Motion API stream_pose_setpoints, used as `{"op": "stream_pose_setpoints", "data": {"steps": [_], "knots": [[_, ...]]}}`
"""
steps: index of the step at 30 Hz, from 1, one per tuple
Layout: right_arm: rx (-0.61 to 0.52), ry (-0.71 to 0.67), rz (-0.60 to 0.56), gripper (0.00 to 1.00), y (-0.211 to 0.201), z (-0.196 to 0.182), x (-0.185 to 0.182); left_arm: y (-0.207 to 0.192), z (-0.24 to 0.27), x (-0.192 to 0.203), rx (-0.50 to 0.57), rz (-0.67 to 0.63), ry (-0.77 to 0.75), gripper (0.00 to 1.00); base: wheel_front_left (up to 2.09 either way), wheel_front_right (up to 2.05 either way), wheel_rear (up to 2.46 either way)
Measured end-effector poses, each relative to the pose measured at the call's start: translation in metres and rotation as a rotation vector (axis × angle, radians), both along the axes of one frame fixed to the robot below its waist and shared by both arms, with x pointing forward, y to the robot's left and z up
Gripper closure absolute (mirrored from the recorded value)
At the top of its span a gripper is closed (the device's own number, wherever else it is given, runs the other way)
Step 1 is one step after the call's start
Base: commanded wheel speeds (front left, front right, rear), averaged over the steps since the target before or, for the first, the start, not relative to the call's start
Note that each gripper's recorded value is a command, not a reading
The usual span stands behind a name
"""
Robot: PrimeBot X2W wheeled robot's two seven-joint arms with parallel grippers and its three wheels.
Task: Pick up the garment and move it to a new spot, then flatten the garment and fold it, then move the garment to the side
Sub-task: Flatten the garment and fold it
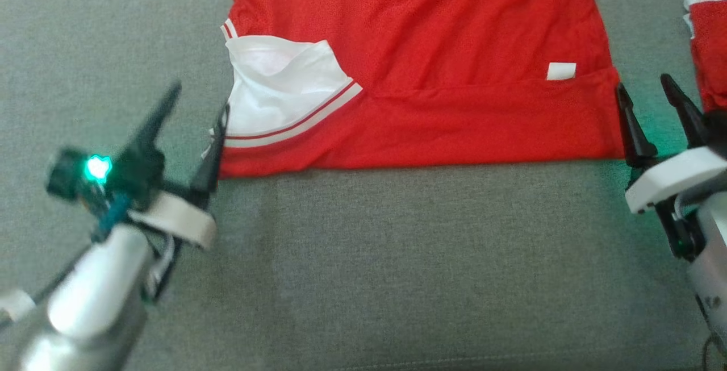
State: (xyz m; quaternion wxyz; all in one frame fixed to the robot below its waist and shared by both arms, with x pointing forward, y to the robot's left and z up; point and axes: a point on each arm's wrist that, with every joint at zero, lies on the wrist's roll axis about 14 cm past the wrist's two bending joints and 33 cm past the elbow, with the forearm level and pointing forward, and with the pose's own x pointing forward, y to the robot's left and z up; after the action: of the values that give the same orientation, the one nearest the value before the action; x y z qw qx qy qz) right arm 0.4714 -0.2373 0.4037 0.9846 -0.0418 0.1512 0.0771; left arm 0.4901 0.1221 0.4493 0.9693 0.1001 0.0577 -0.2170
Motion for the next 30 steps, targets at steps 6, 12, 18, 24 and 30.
{"op": "stream_pose_setpoints", "data": {"steps": [6,12,18,24,30], "knots": [[0.016,-0.002,-0.036,0.0,-0.007,0.002,-0.016,0.003,-0.048,-0.041,-0.044,0.098,0.172,0.0,0.0,0.0,0.0],[0.022,0.004,-0.046,0.0,-0.007,-0.001,-0.022,0.017,-0.078,-0.049,-0.009,0.175,0.295,0.0,0.0,0.0,0.0],[0.029,0.017,-0.039,0.0,-0.003,-0.006,-0.025,0.001,-0.092,-0.06,-0.026,0.093,0.387,1.0,0.0,0.0,0.0],[0.072,0.086,-0.059,0.0,0.003,-0.023,-0.036,-0.004,-0.083,-0.064,-0.03,0.066,0.359,1.0,0.0,0.0,0.0],[0.106,0.205,-0.093,0.05,0.007,-0.049,-0.048,0.002,-0.073,-0.065,-0.024,0.072,0.332,1.0,0.0,0.0,0.0]]}}
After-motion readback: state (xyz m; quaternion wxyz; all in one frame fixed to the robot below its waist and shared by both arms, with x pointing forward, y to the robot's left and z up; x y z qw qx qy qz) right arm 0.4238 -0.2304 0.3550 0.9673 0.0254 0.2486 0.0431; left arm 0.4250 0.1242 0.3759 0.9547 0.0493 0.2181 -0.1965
